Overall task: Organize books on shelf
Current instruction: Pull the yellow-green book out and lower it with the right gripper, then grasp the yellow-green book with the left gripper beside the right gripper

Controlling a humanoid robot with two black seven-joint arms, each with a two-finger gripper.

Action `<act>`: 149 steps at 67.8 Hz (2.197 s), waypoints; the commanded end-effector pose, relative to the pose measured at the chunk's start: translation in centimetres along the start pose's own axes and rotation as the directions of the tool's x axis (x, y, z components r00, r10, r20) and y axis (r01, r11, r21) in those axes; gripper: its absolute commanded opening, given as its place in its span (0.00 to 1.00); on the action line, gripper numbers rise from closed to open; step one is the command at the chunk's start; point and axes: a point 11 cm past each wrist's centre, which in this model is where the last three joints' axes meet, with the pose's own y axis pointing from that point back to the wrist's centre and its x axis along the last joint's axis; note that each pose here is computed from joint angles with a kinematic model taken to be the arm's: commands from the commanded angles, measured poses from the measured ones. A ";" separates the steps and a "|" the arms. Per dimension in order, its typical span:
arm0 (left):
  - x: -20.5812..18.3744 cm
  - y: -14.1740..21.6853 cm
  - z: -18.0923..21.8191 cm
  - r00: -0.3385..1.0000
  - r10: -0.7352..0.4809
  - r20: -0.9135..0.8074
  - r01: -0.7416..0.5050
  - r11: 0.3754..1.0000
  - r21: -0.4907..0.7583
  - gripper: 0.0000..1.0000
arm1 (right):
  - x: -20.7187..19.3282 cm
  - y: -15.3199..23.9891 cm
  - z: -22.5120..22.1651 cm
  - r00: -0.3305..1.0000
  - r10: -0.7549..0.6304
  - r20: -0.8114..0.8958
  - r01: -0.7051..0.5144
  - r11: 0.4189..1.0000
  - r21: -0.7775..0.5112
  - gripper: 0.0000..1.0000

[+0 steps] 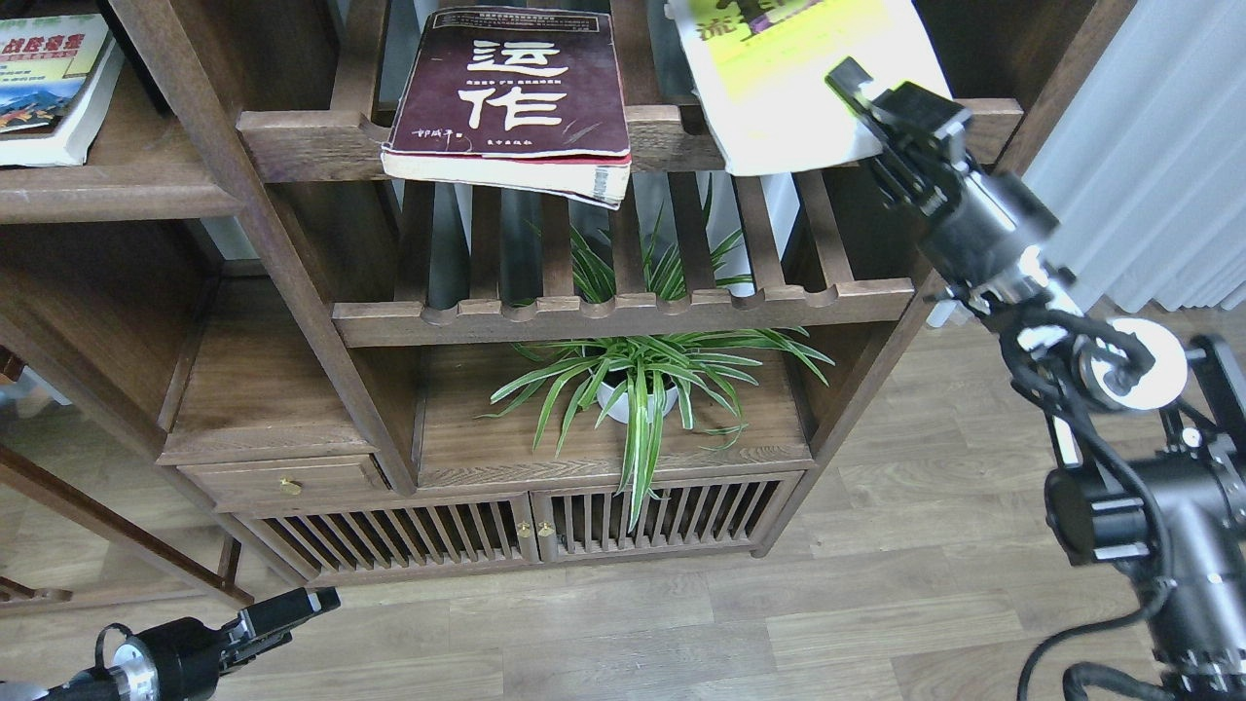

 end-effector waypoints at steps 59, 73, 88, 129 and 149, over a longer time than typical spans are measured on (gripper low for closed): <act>-12.6 -3.3 -1.3 0.908 -0.400 -0.129 0.371 0.907 -0.199 1.00 | 7.0 10.0 23.3 0.819 0.206 0.536 -0.187 0.978 -0.091 0.00; -15.3 -2.8 -4.8 0.861 -0.473 -0.189 0.452 0.880 -0.145 1.00 | 8.1 9.1 24.5 0.813 0.238 0.532 -0.183 0.971 -0.155 0.00; -18.2 -2.6 -6.0 0.814 -0.542 -0.211 0.527 0.841 -0.124 1.00 | 8.7 9.2 25.6 0.805 0.272 0.527 -0.191 0.960 -0.203 0.00; -25.1 -7.6 -8.4 0.680 -0.664 -0.311 0.644 0.744 -0.178 0.99 | 8.5 9.1 25.9 0.813 0.274 0.513 -0.184 0.958 -0.219 0.00; -24.5 -10.0 -5.9 0.700 -0.647 -0.301 0.596 0.762 -0.253 0.97 | 8.2 9.0 26.4 0.813 0.274 0.513 -0.174 0.956 -0.235 0.00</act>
